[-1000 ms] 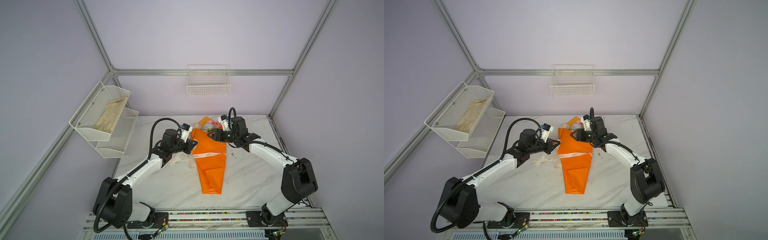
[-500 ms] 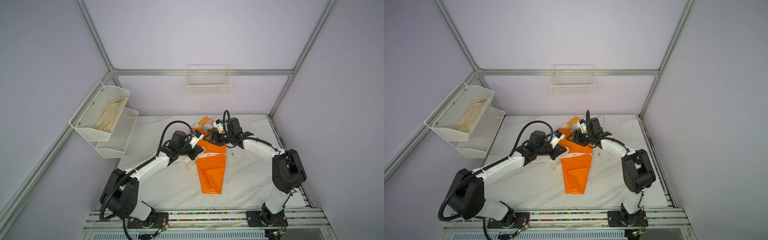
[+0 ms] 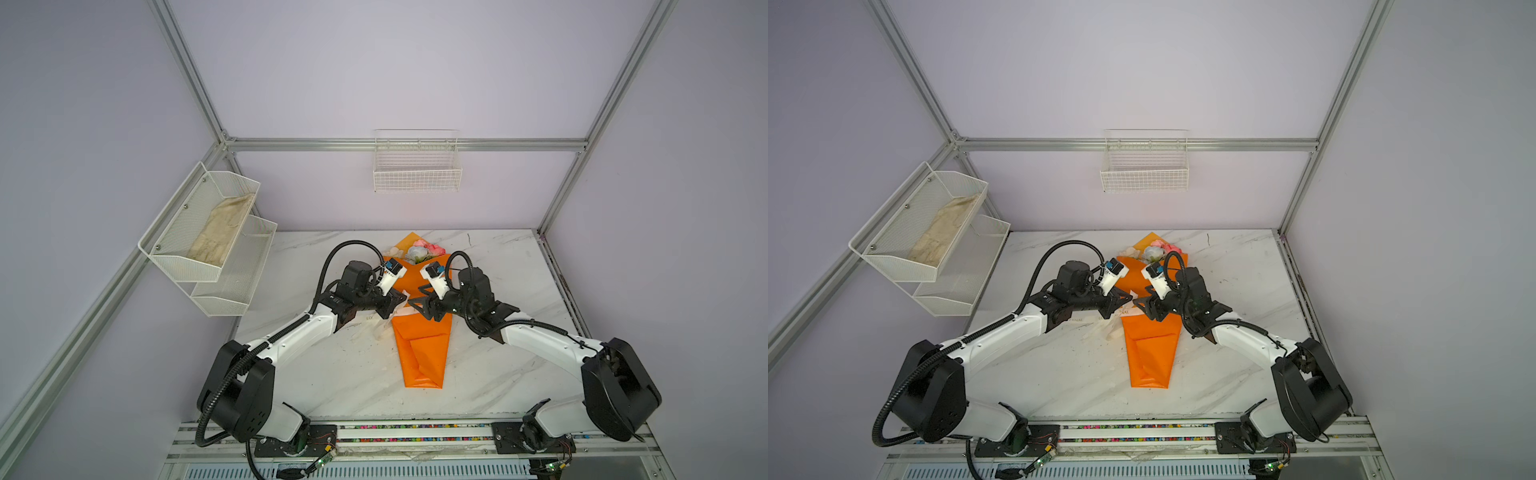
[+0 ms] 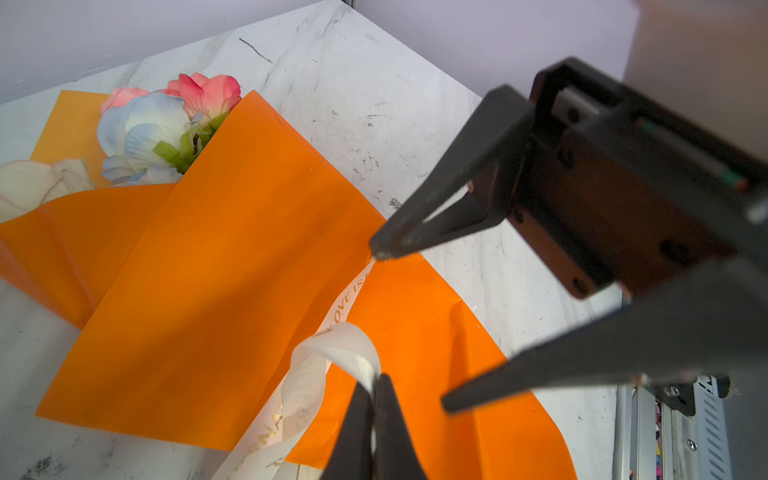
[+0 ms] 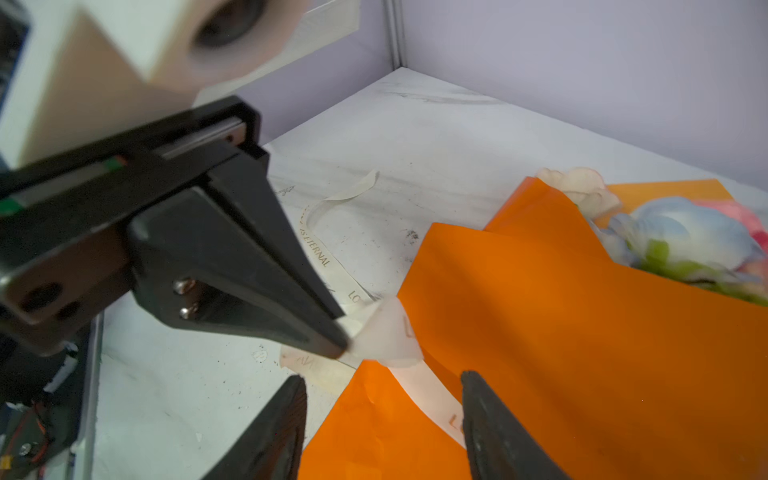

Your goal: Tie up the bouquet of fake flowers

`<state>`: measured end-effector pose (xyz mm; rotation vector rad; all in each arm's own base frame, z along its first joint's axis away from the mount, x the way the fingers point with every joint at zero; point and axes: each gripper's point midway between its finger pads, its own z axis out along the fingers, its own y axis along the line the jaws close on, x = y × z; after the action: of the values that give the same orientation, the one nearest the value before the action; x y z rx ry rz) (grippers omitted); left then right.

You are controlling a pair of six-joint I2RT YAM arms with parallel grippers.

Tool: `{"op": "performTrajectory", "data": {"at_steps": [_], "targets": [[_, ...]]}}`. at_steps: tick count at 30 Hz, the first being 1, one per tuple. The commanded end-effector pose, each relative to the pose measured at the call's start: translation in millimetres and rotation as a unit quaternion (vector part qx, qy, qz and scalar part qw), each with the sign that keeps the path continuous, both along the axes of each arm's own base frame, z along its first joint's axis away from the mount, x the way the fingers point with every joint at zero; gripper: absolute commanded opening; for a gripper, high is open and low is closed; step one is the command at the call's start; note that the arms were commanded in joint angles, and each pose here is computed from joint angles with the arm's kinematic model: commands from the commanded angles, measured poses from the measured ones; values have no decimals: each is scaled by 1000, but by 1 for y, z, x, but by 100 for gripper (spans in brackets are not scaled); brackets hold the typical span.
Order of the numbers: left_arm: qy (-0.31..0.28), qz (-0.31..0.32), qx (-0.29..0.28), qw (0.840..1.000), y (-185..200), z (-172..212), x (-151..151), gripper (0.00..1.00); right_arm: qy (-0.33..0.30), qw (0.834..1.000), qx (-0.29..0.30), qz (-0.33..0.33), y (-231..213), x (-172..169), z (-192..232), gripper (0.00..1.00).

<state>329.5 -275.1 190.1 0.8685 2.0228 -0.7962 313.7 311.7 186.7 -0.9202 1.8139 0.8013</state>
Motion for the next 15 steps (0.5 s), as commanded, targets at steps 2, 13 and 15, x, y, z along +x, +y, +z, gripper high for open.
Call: {"op": "performTrajectory", "data": {"at_steps": [2, 13, 15], "targets": [[-57, -13, -38, 998, -9, 50, 6, 6, -103, 995, 7, 10, 14, 16, 5, 61], [-58, -9, -33, 998, -7, 49, 6, 6, -108, 992, 64, 0, 26, 29, -6, 28], [-61, 3, -28, 998, -5, 49, 10, 6, -108, 992, 60, -33, 20, 39, -6, 16]]}}
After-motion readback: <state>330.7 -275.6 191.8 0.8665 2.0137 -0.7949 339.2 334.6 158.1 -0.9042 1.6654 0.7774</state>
